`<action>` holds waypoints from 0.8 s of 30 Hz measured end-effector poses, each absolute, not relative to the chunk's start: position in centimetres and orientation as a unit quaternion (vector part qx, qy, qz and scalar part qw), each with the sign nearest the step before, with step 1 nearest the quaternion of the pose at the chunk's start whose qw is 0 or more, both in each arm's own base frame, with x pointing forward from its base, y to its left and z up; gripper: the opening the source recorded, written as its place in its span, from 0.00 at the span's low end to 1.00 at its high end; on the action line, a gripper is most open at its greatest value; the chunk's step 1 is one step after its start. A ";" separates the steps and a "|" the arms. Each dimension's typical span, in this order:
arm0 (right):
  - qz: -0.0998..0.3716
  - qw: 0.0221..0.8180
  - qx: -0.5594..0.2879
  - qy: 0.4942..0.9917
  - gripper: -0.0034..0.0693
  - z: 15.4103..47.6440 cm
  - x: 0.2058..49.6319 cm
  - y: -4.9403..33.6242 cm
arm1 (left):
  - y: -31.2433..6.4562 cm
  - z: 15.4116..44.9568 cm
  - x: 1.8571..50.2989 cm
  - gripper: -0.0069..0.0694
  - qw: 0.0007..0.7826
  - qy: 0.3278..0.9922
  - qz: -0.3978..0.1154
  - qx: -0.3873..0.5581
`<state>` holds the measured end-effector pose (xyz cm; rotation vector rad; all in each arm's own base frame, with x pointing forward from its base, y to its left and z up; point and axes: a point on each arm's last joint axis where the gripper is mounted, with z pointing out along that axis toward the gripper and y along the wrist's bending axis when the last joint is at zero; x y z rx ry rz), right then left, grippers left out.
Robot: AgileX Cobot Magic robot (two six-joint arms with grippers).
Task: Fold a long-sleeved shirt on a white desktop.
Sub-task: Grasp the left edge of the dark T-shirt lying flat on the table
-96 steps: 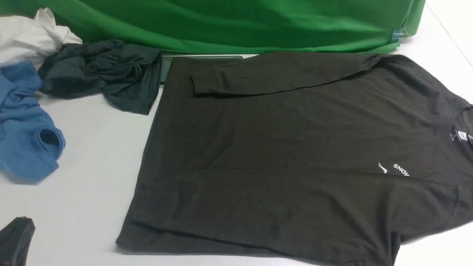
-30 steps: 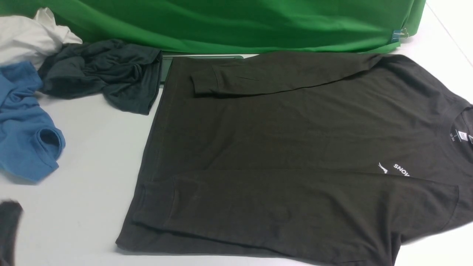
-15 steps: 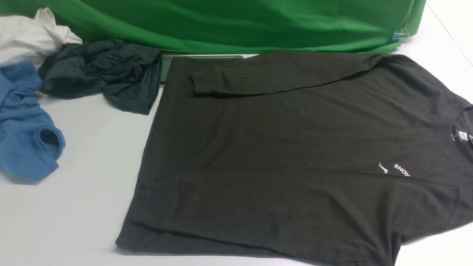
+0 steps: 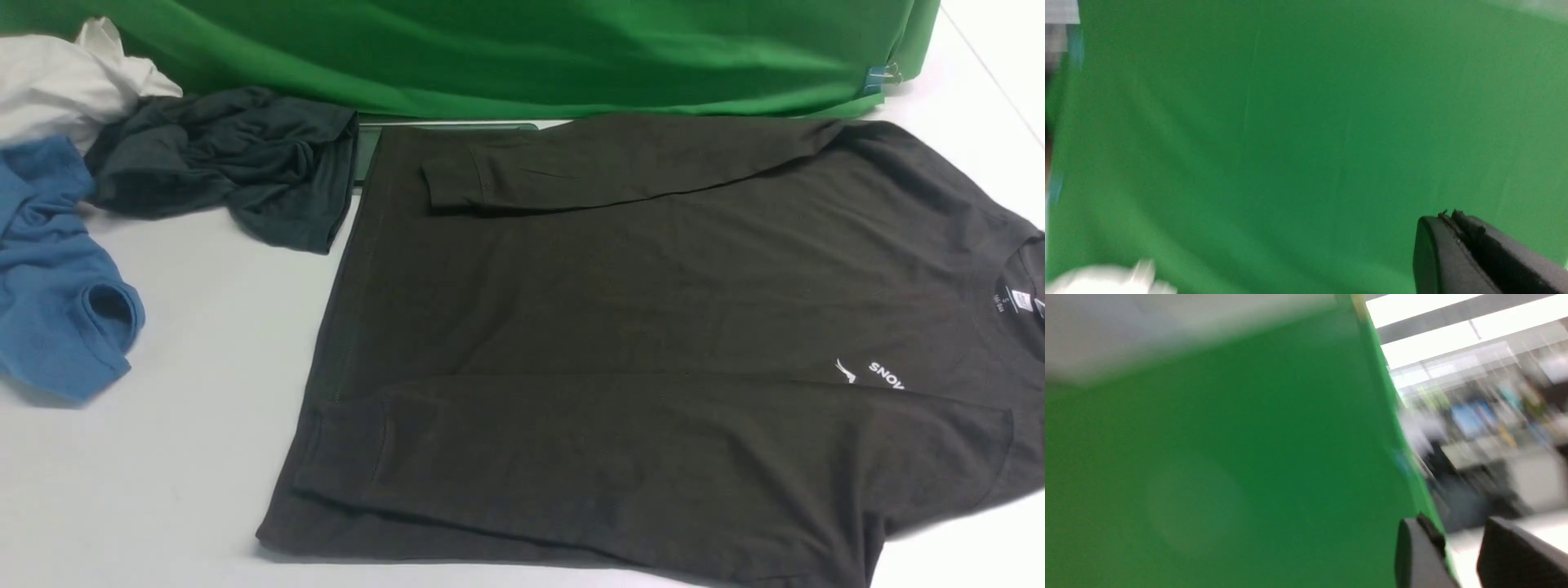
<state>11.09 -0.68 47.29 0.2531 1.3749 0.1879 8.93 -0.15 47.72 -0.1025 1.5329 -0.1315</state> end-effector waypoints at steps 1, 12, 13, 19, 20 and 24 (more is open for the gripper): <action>0.080 0.751 0.115 0.645 0.38 47.2 11.6 -0.7 | -0.1 47.6 9.6 0.11 0.705 0.706 -0.055 -0.043; 0.119 0.504 -0.113 0.848 0.38 38.5 18.9 7.1 | -2.2 42.7 16.4 0.11 0.487 0.865 -0.117 -0.001; 0.127 0.490 -0.134 0.852 0.38 38.0 18.9 7.9 | -2.4 41.6 16.8 0.11 0.438 0.891 -0.122 0.003; 0.141 0.440 -0.189 0.867 0.38 36.5 17.8 10.0 | -3.0 35.8 20.5 0.12 0.235 0.964 -0.125 0.012; 0.141 0.435 -0.193 0.868 0.38 36.4 17.7 10.1 | -3.1 34.7 21.1 0.12 0.216 0.968 -0.126 0.014; 0.141 0.412 -0.205 0.877 0.38 36.1 17.2 10.4 | -3.6 30.8 22.6 0.16 0.170 0.977 -0.124 0.023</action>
